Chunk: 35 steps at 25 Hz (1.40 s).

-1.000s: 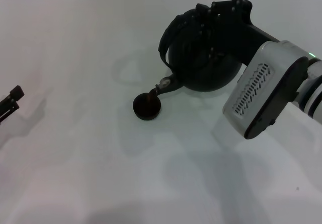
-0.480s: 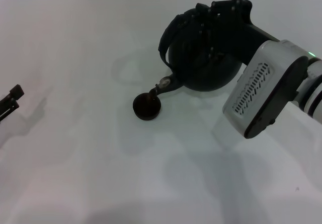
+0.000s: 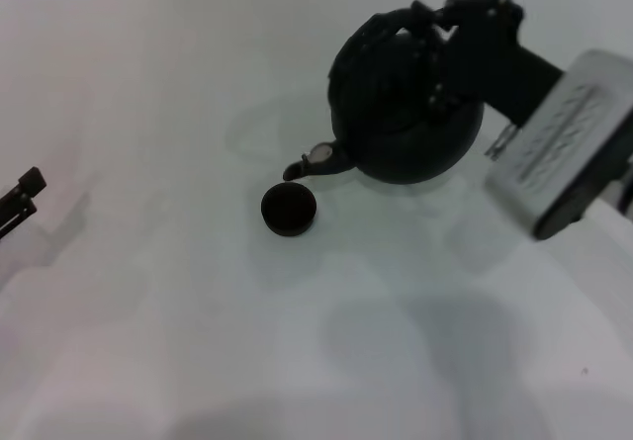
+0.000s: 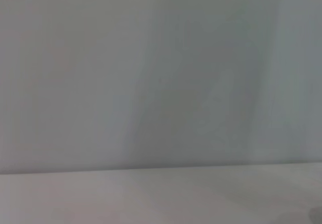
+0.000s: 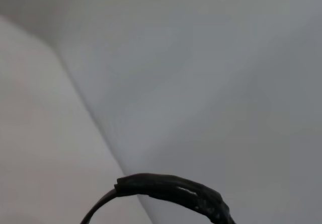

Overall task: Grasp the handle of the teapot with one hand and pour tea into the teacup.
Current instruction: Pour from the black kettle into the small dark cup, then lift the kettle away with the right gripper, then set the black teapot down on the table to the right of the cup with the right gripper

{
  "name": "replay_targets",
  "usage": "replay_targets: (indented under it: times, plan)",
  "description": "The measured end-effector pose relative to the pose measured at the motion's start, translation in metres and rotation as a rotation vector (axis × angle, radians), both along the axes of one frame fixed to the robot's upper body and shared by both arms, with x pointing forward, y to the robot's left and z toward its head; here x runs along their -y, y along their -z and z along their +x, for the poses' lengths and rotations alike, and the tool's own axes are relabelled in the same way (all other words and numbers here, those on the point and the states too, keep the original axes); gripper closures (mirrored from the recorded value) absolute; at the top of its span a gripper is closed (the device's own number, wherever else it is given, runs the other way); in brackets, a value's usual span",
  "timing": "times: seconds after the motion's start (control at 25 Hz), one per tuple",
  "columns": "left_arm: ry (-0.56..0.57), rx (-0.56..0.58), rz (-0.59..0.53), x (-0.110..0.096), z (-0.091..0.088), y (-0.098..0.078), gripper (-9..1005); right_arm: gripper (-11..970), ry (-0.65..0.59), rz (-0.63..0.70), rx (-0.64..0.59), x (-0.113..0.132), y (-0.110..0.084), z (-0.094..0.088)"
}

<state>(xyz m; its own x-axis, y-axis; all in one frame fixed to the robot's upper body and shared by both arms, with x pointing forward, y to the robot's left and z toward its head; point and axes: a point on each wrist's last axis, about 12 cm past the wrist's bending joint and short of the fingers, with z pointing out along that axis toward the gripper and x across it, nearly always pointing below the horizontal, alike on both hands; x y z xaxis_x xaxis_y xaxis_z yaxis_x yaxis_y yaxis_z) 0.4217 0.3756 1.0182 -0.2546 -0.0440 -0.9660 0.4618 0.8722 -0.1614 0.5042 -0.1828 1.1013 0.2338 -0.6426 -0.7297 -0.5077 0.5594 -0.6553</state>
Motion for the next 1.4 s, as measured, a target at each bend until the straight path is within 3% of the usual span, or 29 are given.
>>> replay_targets:
  times: [0.32,0.56,0.88,1.4]
  plan:
    - [-0.004,-0.003,0.004,0.000,0.001,0.000,221,843,0.098,0.368,-0.066,0.048,0.004,-0.005]
    - [-0.006,-0.006,0.011,-0.001,0.003,0.001,222,841,0.071,0.526,-0.102,0.084,0.015,-0.020]
    - [0.006,-0.002,0.022,-0.001,0.011,-0.002,222,839,0.088,0.550,-0.127,0.114,0.039,-0.033]
    - [0.021,-0.005,0.026,0.002,0.015,-0.002,223,836,0.068,0.472,-0.178,0.115,0.068,-0.029]
